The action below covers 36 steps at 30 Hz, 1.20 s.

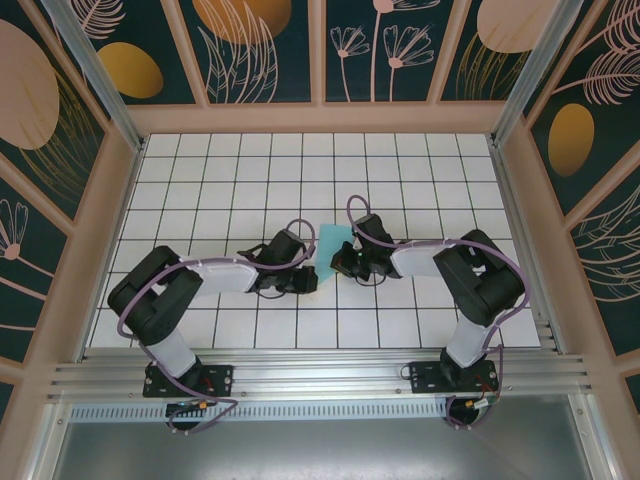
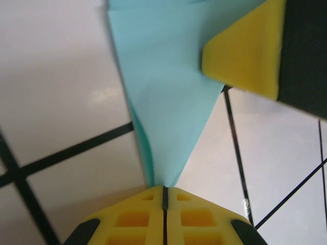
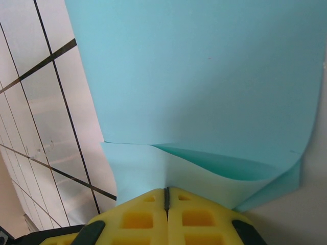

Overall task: Fold a paper plane with a square sheet of paper (pick it up from the middle)
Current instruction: Third fold the triangle at the center of the table.

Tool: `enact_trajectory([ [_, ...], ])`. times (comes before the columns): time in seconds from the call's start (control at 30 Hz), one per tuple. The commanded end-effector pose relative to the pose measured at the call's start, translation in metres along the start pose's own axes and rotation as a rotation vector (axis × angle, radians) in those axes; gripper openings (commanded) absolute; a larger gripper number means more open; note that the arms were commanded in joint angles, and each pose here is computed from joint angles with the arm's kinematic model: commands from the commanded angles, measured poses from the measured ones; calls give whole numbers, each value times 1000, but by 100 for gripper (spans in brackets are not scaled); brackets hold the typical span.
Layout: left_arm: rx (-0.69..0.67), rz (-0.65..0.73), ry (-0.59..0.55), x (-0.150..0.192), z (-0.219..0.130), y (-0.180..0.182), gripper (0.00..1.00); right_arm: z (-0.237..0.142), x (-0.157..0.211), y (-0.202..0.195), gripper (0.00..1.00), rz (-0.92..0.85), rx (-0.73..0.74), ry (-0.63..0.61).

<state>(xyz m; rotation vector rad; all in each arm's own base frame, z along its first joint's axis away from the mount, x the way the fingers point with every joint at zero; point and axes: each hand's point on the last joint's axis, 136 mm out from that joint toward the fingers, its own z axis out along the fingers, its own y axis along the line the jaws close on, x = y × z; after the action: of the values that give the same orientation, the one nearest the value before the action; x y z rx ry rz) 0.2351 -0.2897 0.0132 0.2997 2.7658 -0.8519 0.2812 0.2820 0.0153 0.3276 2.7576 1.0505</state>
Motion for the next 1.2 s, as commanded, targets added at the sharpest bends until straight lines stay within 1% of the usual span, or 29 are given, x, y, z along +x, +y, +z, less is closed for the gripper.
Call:
enact_trajectory([
  [0.0,-159,-48,130,41,-6,42,10,9,9,-56,7,45,209,1],
  [0.1,-160,-46,123,39,-9,40,10,9,8,-55,7,43,207,0],
  [0.2,-128,-32,89,29,-16,28,10,9,9,-54,7,43,205,0],
  [0.37,-2,-3,-30,-9,-36,-14,12,9,9,-55,7,46,201,-1],
  [0.43,61,1,-67,-23,-38,-31,13,9,9,-53,7,47,196,-1],
  [0.5,115,7,-74,-34,-34,-45,14,9,9,-51,7,45,188,0],
  [0.57,132,3,-69,-41,-25,-50,14,9,8,-49,7,45,182,-3],
  [0.63,127,-5,-53,-44,-13,-48,13,10,7,-49,7,45,178,-4],
  [0.73,81,-28,-26,-43,7,-35,12,10,6,-46,7,44,168,-5],
  [0.83,34,-39,-16,-41,20,-22,11,9,5,-41,8,43,152,-9],
  [0.9,17,-41,-4,-37,24,-16,10,9,3,-38,8,41,145,-13],
  [1.0,-46,-49,1,-29,28,2,10,8,-1,-32,8,35,135,-19],
  [1.1,-105,-44,20,-21,31,17,10,2,-8,-15,8,15,83,-43],
  [1.17,-121,-39,20,-18,31,21,9,-6,-16,-4,8,-4,59,-77],
])
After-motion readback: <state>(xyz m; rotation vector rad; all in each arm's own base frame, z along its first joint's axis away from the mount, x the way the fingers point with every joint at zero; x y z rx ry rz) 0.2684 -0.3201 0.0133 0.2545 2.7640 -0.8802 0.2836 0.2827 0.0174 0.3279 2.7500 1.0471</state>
